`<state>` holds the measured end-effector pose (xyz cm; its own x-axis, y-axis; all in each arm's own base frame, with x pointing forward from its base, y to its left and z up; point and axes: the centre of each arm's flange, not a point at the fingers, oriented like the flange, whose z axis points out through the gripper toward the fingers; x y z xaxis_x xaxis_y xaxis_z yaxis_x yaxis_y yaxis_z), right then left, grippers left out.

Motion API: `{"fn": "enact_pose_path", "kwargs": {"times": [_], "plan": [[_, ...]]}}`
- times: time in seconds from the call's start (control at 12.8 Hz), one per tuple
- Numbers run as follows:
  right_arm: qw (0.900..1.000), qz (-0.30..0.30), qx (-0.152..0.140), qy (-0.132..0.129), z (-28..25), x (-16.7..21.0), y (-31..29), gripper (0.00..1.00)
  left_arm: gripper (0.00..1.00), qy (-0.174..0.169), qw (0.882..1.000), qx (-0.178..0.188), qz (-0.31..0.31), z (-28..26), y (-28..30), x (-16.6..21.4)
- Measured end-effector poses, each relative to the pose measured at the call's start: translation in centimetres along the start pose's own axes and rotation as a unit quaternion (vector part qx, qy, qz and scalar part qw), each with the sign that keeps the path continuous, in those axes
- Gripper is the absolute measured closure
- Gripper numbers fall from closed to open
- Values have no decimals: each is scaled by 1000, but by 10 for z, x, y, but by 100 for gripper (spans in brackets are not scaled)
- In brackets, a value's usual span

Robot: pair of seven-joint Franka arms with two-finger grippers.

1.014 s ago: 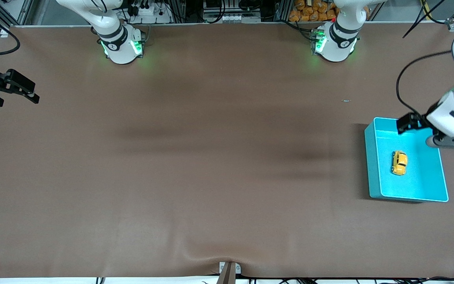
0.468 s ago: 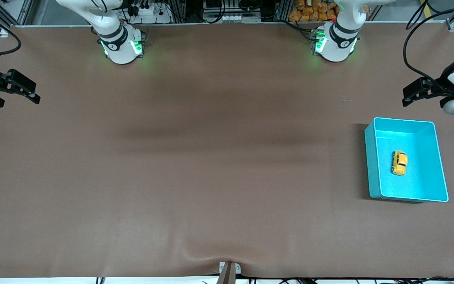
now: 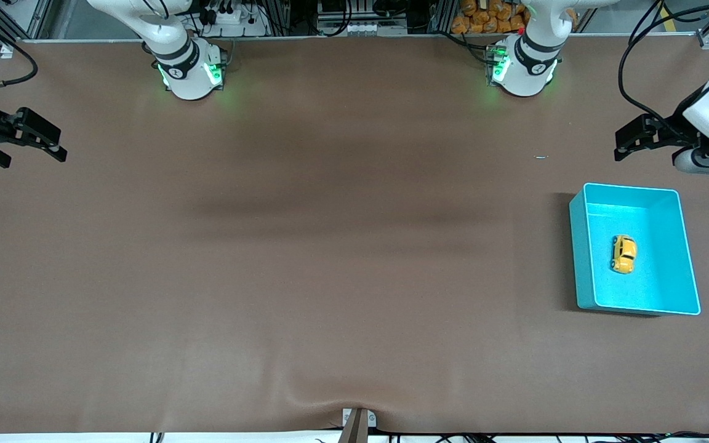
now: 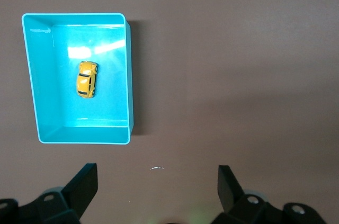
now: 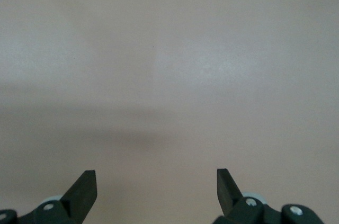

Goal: Wind and store yellow beetle car

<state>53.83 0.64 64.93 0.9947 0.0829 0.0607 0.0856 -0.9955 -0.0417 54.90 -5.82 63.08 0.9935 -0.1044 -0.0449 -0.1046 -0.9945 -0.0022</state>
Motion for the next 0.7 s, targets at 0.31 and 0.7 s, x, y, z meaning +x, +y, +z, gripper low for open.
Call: {"fn": "enact_pose_path", "kwargs": {"times": [0.31,0.7], "plan": [[1000,-2,0,-2,2,1,-2,0,0,-3,1000,0,-1,0,-1,-1],[1000,-2,1,-6,6,3,-2,0,0,-3,1000,0,-3,-1,-3,-1]]}}
